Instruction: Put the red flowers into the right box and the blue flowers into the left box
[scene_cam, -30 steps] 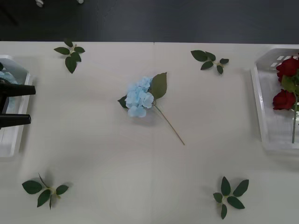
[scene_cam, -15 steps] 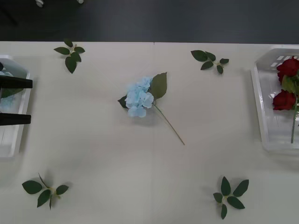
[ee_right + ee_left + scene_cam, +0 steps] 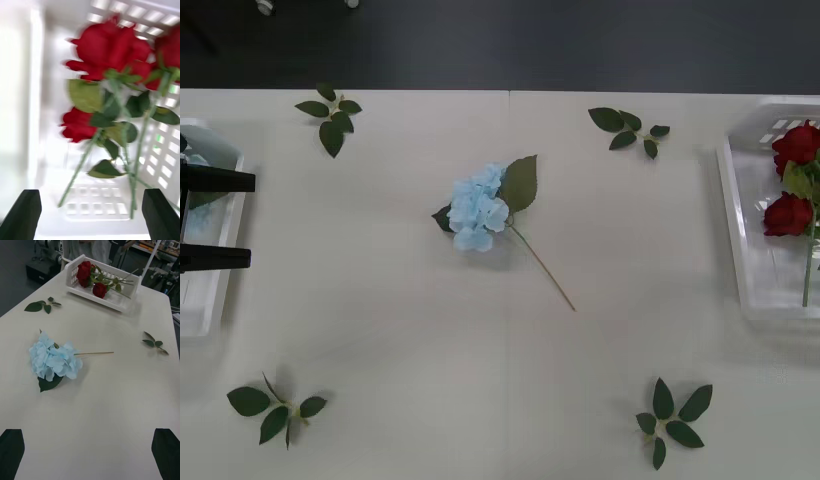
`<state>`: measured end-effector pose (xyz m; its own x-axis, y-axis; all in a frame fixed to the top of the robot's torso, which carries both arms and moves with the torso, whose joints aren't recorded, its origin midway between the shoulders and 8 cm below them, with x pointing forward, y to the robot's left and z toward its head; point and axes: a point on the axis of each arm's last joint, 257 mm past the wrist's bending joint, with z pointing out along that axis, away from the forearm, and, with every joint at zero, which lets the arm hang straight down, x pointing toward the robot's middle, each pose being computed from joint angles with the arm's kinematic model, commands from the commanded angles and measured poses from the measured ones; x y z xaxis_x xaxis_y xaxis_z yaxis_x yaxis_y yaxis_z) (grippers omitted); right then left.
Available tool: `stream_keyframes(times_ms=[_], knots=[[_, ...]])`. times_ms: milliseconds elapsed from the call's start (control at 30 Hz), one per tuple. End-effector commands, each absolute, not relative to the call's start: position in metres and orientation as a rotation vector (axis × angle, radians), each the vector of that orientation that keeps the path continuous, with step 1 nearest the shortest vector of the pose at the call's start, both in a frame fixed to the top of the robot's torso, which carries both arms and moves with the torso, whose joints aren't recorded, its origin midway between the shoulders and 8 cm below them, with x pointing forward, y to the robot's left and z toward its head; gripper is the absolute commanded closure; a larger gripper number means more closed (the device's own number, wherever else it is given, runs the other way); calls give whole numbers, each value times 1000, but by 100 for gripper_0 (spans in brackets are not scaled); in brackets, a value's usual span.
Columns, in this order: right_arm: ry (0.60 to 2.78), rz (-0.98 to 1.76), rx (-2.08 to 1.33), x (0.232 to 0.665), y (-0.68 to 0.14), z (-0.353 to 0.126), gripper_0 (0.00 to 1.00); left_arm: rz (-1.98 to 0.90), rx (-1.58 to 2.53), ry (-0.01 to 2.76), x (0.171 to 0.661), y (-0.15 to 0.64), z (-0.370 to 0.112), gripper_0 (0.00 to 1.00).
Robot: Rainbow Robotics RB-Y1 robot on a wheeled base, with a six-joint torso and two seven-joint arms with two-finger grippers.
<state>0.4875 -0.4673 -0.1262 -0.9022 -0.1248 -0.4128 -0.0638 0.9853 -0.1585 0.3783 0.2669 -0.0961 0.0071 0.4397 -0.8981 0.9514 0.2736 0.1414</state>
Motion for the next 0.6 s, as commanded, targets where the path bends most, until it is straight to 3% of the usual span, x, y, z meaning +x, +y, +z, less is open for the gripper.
stream_keyframes(times_ms=[33,600], knots=[[2639,-100,-128,493,-402,-108,21,-679,1322,1598,375,265,-95,0],[2475,46,-259,482,-186,-144,20,-682,1319,1593,375,265,-94,0]])
